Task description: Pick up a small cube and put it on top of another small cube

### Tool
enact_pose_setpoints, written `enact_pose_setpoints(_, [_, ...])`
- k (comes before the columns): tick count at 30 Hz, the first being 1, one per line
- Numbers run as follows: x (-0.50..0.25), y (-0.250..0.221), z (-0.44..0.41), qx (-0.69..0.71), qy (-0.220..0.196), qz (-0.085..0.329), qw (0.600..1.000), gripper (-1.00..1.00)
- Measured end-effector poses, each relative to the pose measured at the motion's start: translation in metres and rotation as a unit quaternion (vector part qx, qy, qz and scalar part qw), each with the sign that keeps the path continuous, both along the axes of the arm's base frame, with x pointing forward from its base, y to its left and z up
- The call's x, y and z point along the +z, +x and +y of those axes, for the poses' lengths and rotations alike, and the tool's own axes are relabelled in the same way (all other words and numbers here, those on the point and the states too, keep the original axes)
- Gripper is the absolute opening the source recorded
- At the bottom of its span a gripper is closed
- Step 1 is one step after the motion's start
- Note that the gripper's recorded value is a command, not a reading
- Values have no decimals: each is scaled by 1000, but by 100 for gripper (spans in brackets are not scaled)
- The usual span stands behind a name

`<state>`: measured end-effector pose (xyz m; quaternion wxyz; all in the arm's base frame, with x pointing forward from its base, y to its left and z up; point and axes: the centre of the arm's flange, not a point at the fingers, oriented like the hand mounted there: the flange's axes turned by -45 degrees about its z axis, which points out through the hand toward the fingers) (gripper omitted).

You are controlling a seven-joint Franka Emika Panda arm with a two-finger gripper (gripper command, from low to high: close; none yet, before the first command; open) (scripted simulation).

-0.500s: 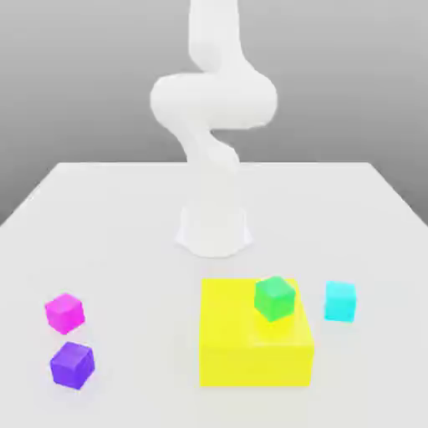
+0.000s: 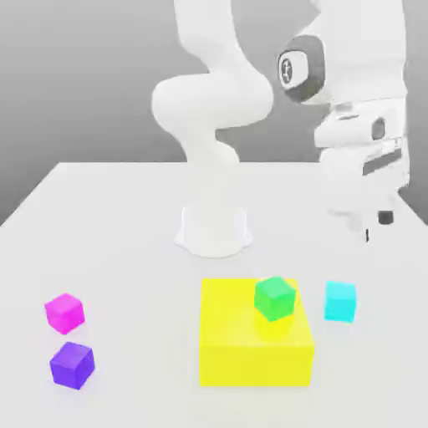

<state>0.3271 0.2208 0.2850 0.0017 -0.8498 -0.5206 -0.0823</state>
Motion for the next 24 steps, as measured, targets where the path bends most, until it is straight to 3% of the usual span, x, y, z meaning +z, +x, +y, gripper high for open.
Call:
enact_pose_setpoints(3, [-73,-59,14,113,-43,48,991,0])
enact_pose_setpoints(10, [-143,-75,14,143,-53,62,986,0])
enact_pose_setpoints(11, [-151,-76,13,143,-53,62,986,-100])
enact_pose_setpoints(18, [-152,-76,13,143,-54,63,986,-100])
enact_pose_setpoints(24, [-108,-76,14,144,-55,62,986,-100])
